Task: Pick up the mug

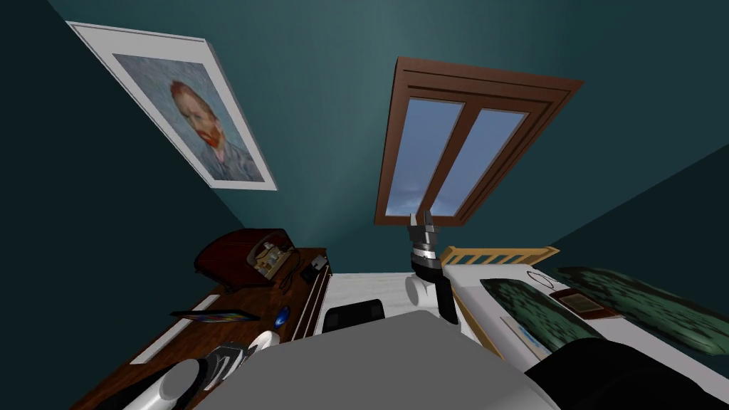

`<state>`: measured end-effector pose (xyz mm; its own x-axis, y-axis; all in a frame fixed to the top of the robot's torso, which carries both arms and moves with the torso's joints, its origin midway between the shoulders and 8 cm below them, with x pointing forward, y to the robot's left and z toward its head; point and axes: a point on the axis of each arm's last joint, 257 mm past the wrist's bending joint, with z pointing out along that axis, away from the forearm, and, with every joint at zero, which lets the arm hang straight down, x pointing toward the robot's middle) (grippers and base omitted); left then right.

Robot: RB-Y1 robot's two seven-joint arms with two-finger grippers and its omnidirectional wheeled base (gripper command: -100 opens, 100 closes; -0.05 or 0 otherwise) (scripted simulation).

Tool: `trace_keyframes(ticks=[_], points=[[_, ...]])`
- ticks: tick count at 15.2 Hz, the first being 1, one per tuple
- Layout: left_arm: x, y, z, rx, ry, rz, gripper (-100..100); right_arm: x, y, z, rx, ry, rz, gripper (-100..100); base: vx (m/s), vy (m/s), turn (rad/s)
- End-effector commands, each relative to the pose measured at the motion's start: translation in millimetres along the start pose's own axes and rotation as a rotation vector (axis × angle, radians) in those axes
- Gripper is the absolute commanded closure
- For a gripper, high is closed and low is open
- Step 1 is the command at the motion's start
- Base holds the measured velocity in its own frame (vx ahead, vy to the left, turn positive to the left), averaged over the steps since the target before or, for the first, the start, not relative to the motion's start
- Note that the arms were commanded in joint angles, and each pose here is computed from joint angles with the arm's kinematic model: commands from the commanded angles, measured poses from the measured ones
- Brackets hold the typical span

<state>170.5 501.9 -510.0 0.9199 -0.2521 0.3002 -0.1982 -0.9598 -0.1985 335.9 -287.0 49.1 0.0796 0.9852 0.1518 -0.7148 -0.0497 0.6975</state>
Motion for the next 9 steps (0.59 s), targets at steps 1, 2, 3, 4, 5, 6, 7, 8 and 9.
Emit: trace_keyframes(ticks=[1,2,3,4,5,6,7,8,9], points=[[-15.5,12.3,3.0,-0.058,-0.031,-0.057,-100,0.0,0.0,0.0,0.0,0.0,0.0,0,0.052,0.028,-0.076],[-15.6,12.4,3.0,-0.058,-0.031,-0.057,-100,0.0,0.0,0.0,0.0,0.0,0.0,0,0.046,0.028,-0.061],[-24.9,20.2,3.7,-0.093,-0.049,-0.093,-100,0.0,0.0,0.0,0.0,0.0,0.0,0,0.041,0.027,-0.063],[-32.7,26.7,4.1,-0.121,-0.063,-0.125,-100,0.0,0.0,0.0,0.0,0.0,0.0,0,0.047,0.03,-0.105],[-33.0,27.4,4.0,-0.123,-0.064,-0.125,-100,0.0,0.0,0.0,0.0,0.0,0.0,0,0.048,0.026,-0.069],[-39.7,33.8,3.9,-0.15,-0.077,-0.154,-100,0.0,0.0,0.0,0.0,0.0,0.0,0,0.047,0.023,-0.055],[-45.2,39.4,3.6,-0.173,-0.088,-0.178,-100,0.0,0.0,0.0,0.0,0.0,0.0,0,0.048,0.027,-0.068],[-49.6,44.1,3.3,-0.192,-0.097,-0.198,-100,0.0,0.0,0.0,0.0,0.0,0.0,0,0.045,0.03,-0.071],[-52.8,47.6,3.0,-0.206,-0.103,-0.213,-100,0.0,0.0,0.0,0.0,0.0,0.0,0,0.042,0.031,-0.062]])
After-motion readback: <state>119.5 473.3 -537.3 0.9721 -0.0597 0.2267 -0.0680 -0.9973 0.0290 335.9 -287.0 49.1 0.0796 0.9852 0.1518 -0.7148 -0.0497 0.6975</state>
